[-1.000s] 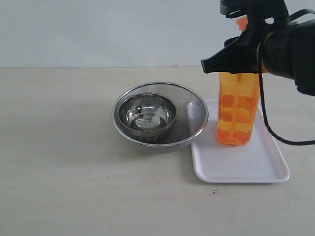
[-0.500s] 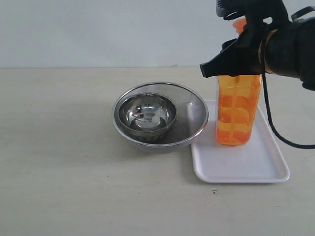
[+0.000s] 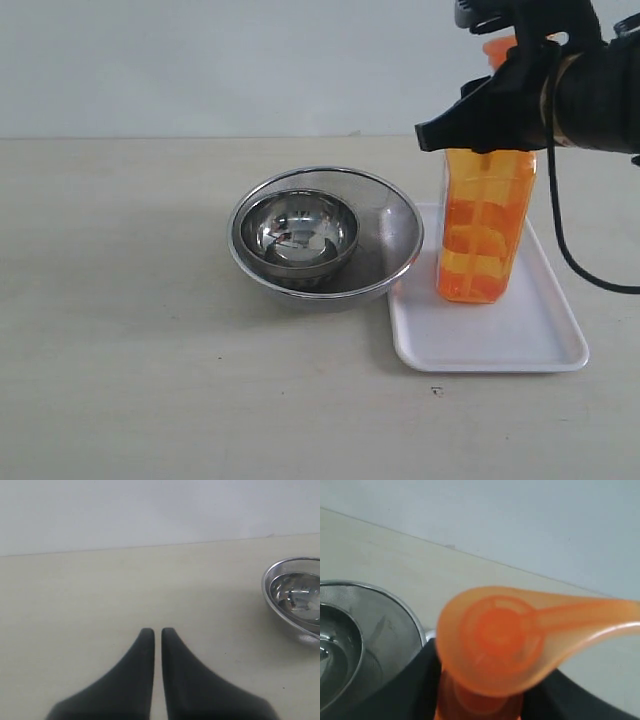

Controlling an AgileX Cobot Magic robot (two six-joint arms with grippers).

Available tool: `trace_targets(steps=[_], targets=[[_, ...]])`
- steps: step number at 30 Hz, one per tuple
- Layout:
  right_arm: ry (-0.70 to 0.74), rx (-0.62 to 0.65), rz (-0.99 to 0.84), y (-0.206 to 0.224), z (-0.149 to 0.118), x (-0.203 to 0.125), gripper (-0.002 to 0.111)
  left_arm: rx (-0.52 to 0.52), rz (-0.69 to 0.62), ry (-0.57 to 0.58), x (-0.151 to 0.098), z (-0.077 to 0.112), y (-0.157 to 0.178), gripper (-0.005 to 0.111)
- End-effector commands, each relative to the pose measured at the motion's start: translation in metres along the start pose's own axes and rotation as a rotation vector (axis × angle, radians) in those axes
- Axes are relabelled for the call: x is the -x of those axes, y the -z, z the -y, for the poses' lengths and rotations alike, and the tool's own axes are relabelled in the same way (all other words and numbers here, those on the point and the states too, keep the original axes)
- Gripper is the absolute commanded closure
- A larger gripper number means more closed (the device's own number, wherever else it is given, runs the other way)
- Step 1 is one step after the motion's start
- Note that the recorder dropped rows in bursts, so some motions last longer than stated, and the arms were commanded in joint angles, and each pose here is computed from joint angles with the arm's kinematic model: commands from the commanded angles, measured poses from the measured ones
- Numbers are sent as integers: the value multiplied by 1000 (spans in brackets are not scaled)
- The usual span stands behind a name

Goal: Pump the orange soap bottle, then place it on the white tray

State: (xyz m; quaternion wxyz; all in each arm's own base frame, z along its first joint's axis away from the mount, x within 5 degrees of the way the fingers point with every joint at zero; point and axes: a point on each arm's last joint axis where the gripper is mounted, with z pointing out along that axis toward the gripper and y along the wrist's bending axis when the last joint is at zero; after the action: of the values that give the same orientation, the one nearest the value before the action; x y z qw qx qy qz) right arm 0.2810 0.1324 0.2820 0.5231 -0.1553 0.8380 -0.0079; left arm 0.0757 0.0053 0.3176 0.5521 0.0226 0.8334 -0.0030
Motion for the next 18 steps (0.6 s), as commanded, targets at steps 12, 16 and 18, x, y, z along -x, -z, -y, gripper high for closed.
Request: trace_targets(steps=[12,16,18], targets=[[34,37,19,-1,14,2,108,5,6,10,-1,-1,1,102],[18,52,26,-3,20,2,108,5,6,10,-1,-1,1,102],[14,55,29,-3,21,2,108,5,6,10,-1,-1,1,102]])
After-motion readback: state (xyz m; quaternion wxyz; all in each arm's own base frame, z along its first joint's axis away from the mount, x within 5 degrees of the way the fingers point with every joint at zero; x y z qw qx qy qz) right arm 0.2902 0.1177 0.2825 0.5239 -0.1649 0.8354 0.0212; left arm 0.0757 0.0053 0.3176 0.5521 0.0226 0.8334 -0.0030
